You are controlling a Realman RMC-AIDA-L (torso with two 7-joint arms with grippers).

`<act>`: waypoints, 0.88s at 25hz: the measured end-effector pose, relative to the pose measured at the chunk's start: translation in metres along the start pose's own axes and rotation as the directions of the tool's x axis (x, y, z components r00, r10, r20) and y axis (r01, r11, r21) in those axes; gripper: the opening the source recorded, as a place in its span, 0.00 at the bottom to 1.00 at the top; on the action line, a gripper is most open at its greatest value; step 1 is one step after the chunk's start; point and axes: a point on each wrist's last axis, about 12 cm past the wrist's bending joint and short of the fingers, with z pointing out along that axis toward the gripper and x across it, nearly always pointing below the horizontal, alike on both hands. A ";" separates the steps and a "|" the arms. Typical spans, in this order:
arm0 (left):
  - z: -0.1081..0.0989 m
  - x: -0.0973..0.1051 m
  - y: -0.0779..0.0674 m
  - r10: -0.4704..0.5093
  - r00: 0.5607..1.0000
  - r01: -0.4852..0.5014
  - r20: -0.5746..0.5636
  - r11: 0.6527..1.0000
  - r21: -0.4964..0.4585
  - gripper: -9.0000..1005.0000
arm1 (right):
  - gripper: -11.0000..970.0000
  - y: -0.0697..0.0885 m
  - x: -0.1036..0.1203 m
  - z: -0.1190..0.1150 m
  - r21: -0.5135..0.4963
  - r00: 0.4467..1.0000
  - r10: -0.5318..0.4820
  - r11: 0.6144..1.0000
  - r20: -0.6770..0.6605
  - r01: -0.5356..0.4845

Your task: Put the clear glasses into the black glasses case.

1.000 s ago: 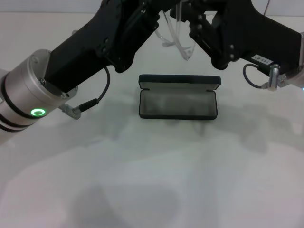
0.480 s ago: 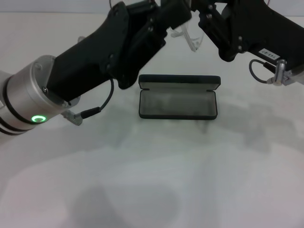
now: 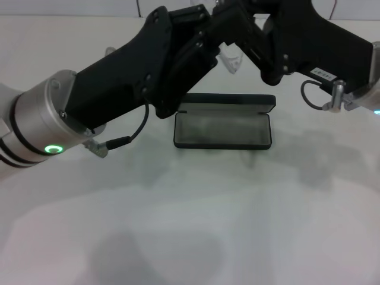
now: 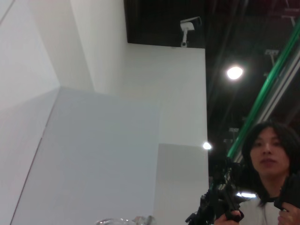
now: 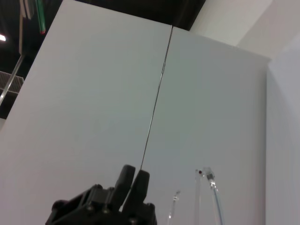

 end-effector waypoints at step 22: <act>-0.005 0.002 0.005 -0.007 1.000 0.008 0.011 0.998 -0.067 0.06 | 0.09 0.002 0.009 0.014 -0.044 0.998 -0.006 0.999 -0.064 0.003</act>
